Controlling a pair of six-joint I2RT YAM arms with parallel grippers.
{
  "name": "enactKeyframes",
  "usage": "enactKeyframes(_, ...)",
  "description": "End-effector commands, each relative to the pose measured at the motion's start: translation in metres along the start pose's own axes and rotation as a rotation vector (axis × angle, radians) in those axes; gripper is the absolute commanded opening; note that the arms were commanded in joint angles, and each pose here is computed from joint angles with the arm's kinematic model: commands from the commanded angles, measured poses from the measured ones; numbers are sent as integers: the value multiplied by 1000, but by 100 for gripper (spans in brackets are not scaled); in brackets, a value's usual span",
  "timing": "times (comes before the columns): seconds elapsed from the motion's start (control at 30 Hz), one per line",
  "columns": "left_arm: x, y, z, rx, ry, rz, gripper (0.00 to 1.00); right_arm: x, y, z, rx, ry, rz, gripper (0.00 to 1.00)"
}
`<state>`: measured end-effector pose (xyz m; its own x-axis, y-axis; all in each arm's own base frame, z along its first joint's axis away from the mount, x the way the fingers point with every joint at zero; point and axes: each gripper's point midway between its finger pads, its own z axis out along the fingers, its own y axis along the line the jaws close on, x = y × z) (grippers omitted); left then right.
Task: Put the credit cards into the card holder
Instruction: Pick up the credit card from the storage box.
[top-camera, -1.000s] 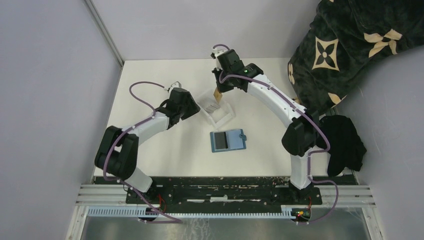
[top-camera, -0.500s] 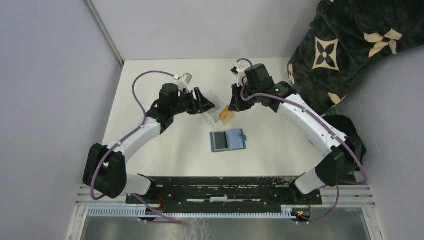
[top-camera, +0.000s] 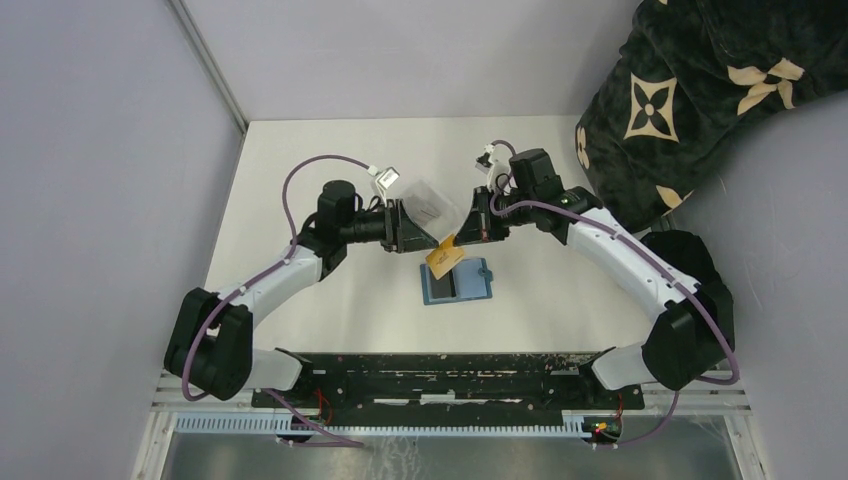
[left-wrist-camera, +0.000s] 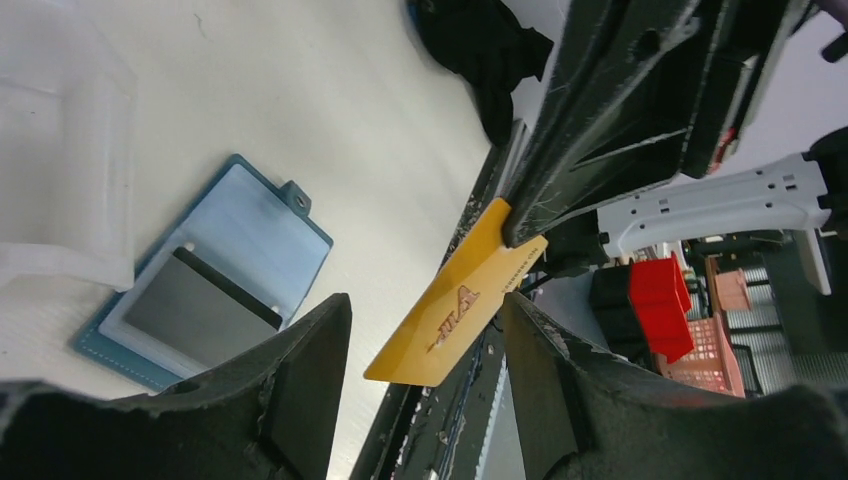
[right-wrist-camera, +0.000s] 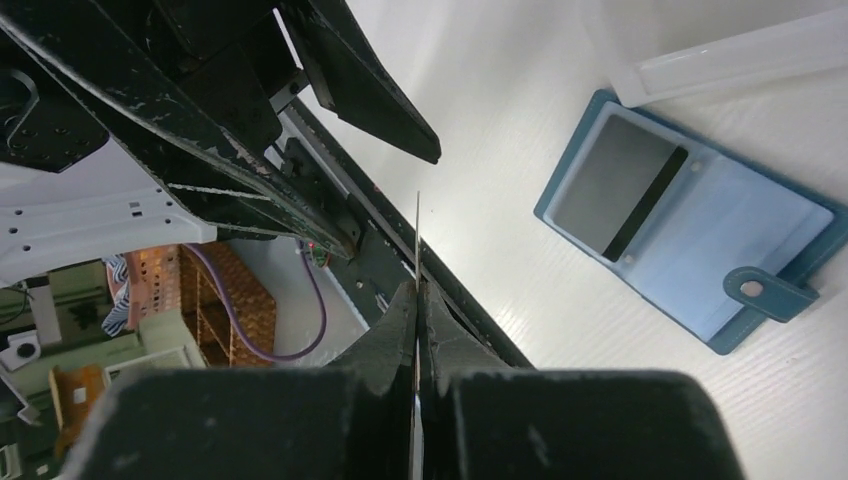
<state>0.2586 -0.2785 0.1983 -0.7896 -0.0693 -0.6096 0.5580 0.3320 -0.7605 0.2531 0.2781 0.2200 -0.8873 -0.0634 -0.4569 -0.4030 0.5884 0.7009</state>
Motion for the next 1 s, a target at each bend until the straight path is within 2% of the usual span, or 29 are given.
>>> enactKeyframes(0.0, 2, -30, -7, 132, 25, 31, 64, -7, 24, -5, -141, -31, -5, 1)
enactKeyframes(0.27, 15, -25, -4, 166, 89, -12, 61, -10, 27, 3, -204, -6, 28, 1)
enactKeyframes(0.4, 20, -21, -2, 175, 110, -28, 55, -11, 29, 8, -245, 21, 45, 1)
enactKeyframes(0.63, 23, -16, 3, 194, 128, -59, 19, -12, 20, 18, -252, 45, 73, 1)
enactKeyframes(0.73, 26, -15, 4, 207, 120, -86, 7, -16, 15, 20, -250, 40, 88, 1)
enactKeyframes(0.8, 29, -11, 4, 199, 97, -114, 3, -19, 12, 20, -234, 33, 95, 1)
enactKeyframes(0.83, 31, -8, 5, 185, 76, -130, 3, -21, 8, 19, -213, 26, 95, 6)
enactKeyframes(0.93, 37, 7, 7, 99, -10, -179, 3, -23, -9, 16, -96, -7, 80, 31)
enactKeyframes(0.97, 39, 14, 8, 50, -52, -196, 3, -23, -19, 14, -27, -28, 74, 36)
